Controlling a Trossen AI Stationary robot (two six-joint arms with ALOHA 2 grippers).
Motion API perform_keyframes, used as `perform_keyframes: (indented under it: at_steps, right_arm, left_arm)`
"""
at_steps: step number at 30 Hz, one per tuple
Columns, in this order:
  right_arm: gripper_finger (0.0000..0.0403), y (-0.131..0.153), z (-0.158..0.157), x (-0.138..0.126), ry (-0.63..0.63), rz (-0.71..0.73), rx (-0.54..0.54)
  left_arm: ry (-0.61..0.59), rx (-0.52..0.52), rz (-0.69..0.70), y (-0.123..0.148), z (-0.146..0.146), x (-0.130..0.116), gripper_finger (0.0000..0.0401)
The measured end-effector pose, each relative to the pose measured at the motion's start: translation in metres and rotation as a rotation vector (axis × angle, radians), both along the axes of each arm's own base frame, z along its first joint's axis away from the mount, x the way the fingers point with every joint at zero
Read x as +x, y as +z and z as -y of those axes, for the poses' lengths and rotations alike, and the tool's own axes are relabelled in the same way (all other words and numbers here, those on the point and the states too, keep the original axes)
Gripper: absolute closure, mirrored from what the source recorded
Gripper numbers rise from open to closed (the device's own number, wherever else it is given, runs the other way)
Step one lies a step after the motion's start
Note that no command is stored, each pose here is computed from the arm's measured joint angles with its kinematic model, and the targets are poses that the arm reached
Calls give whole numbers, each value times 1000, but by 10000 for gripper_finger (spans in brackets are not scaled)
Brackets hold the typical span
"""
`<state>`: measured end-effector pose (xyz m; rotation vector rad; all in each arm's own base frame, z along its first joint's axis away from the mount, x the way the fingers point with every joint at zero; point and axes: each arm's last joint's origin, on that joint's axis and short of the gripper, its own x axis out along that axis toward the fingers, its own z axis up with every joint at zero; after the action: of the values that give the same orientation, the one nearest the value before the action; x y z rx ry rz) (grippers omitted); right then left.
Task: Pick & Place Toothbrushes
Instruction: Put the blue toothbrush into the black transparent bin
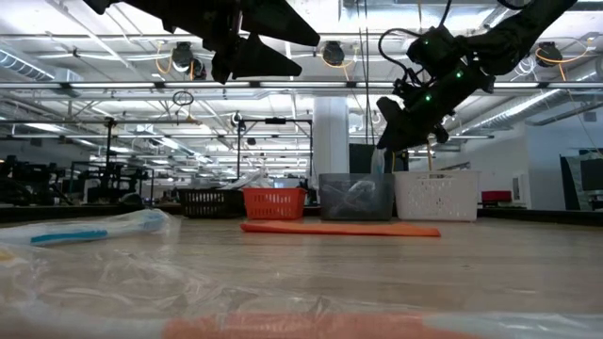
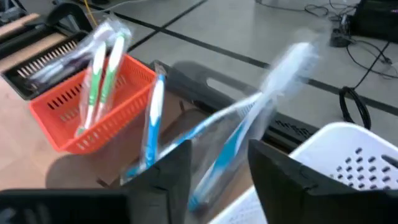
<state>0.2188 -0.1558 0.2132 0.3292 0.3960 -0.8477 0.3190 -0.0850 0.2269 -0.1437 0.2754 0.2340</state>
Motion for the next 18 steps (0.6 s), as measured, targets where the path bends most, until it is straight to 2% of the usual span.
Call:
perform_keyframes:
  at_steps: [5, 9, 14, 18]
  right_arm:
    - [204, 1, 2, -1, -3, 19, -20]
    - [178, 5, 2, 2, 18, 48, -43]
    - [170, 4, -1, 3, 32, 78, 0]
    - [174, 4, -10, 10, 125, 94, 28]
  left_arm:
    - [0, 0, 0, 0, 0, 0, 116]
    - [0, 0, 0, 0, 0, 0, 116]
    - [2, 0, -13, -1, 0, 0, 116]
    - [25, -38, -79, -9, -1, -3, 116]
